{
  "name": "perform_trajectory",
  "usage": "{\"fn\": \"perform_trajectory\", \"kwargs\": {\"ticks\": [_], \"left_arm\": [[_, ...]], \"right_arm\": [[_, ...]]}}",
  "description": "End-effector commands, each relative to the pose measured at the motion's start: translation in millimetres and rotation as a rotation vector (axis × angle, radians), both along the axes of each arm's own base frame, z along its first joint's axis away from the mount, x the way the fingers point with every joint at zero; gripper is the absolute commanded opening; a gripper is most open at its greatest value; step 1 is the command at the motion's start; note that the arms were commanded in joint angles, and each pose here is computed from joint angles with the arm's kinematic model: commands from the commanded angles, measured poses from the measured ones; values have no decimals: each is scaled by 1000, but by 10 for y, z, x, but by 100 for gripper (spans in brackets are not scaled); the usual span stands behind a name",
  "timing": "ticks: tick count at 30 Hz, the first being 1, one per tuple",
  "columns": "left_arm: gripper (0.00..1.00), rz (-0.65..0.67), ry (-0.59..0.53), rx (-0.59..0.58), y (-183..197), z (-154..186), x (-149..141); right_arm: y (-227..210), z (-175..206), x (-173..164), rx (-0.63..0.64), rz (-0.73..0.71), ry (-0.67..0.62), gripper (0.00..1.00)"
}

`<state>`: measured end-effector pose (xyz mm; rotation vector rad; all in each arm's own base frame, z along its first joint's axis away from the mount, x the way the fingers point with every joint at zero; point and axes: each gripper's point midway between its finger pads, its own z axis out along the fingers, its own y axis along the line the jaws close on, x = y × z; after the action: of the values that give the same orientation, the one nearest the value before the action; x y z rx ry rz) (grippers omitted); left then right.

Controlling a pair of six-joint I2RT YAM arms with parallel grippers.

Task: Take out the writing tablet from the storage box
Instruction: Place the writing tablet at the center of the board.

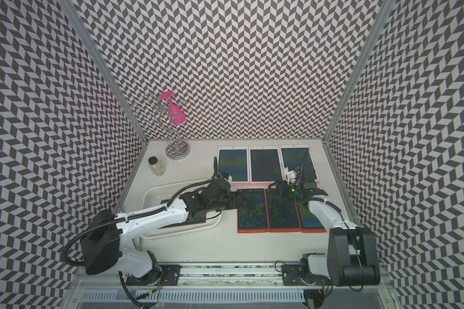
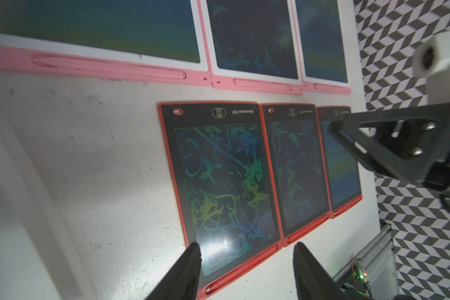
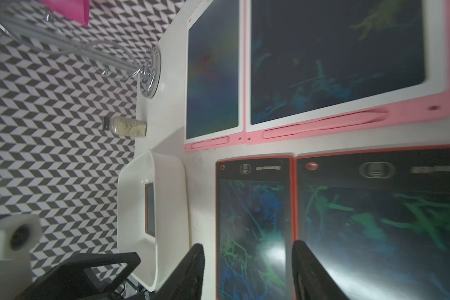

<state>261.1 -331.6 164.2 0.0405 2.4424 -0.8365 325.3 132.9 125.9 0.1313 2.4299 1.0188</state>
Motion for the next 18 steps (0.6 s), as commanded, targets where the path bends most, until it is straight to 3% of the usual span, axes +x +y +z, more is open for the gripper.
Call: {"fn": "perform_trajectory", "kwargs": {"ticks": [1,13,18], "left_arm": [[59,94,-34,50,431,53,123],[66,429,-15,112,2318,-104,315],[67,505,-1,103,2768,-143,344]], "right_arm": [[322,194,133,-18,30,-57,55],[1598,404,-5,-88,253,-106,54],[2111,434,-102,-134,352,-121,54]]}}
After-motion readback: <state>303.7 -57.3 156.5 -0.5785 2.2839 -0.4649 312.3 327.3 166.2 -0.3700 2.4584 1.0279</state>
